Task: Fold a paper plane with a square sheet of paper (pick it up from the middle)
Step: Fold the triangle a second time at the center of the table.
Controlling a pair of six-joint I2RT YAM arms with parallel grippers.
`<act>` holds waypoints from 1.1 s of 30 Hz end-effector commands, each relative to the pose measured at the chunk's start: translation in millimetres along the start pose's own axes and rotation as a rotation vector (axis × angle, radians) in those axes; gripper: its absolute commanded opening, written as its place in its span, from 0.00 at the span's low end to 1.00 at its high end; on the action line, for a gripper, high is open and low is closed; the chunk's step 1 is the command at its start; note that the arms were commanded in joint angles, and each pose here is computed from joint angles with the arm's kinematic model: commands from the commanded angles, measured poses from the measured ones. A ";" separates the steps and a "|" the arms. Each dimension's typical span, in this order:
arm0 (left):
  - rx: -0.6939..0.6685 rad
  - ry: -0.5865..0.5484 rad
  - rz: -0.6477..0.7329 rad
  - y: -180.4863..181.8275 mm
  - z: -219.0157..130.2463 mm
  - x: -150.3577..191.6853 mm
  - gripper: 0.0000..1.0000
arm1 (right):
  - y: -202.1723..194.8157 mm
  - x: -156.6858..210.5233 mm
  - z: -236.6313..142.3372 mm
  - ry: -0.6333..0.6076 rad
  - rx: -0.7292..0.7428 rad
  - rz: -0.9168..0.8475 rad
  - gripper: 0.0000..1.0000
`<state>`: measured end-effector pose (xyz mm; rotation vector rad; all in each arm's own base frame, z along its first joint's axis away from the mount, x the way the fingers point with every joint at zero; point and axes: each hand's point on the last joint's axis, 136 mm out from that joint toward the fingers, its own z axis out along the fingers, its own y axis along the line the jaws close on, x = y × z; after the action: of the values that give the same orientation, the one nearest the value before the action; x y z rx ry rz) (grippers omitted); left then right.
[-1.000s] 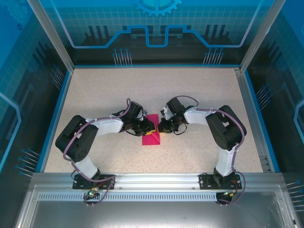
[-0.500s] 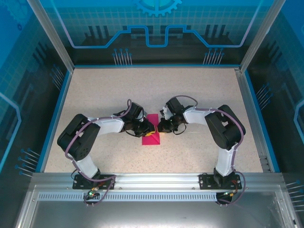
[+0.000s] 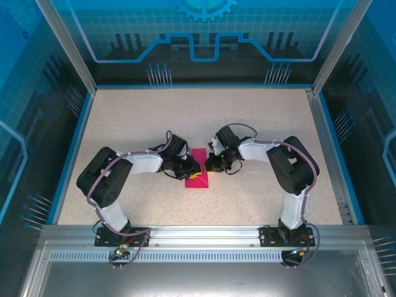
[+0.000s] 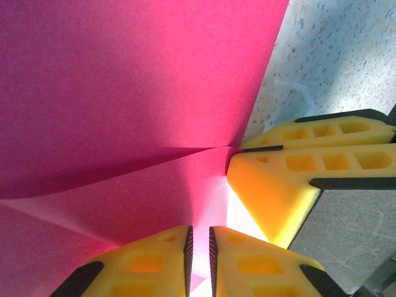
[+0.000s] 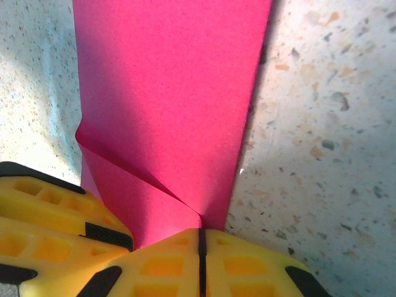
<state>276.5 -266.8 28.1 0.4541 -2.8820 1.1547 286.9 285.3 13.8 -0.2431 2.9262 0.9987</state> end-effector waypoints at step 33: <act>-0.051 0.033 0.004 11.7 10.6 2.3 0.18 | 4.5 0.3 -2.5 0.013 0.032 -0.020 0.12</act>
<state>274.9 -265.8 17.2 0.4418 -2.8800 1.1184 287.9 285.7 12.4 -0.2440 2.9387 0.9875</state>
